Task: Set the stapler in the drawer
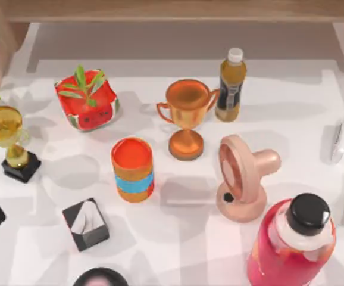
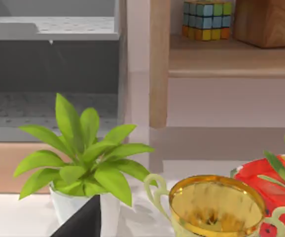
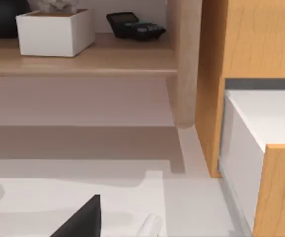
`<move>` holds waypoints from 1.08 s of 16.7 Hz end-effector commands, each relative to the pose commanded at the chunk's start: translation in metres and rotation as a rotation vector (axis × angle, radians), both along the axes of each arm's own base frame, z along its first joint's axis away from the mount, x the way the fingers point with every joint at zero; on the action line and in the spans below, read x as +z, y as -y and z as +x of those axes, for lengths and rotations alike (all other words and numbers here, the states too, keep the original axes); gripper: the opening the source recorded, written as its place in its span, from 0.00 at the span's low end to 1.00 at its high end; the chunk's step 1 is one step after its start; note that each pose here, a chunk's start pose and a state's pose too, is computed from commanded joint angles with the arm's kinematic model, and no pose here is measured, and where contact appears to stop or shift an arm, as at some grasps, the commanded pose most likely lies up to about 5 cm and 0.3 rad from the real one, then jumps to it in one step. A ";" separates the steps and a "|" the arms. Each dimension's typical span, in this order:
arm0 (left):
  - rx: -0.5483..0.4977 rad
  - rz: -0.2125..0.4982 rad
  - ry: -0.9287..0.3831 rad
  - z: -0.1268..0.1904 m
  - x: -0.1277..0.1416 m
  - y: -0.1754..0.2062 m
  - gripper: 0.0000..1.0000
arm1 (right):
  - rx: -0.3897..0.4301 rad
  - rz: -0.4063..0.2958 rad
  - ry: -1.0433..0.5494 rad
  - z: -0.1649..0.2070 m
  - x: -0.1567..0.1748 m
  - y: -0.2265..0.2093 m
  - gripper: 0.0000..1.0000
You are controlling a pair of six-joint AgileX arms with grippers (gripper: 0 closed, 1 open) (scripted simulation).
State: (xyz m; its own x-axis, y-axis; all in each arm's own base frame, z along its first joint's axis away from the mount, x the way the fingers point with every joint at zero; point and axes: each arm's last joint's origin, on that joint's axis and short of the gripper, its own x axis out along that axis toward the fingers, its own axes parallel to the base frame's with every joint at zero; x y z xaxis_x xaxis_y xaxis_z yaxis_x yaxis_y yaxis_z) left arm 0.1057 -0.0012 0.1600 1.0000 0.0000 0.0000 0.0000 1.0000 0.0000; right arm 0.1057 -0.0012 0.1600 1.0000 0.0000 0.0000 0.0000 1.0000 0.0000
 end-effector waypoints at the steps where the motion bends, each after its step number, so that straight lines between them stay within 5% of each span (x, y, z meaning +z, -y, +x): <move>1: 0.000 0.000 0.000 0.000 0.000 0.000 1.00 | 0.000 0.000 0.000 0.000 0.000 0.000 1.00; 5: 0.000 0.000 0.000 0.000 0.000 0.000 1.00 | 0.000 0.017 -0.041 0.000 0.012 0.000 1.00; 10: 0.000 0.000 0.000 0.000 0.000 0.000 1.00 | 0.001 0.090 -0.250 0.017 0.065 -0.002 1.00; 14: 0.000 0.000 0.000 0.000 0.000 0.000 1.00 | -0.023 0.166 -0.554 0.068 0.104 -0.006 1.00; 18: 0.000 0.000 0.000 0.000 0.000 0.000 1.00 | -0.081 0.232 -0.924 0.150 0.106 -0.014 1.00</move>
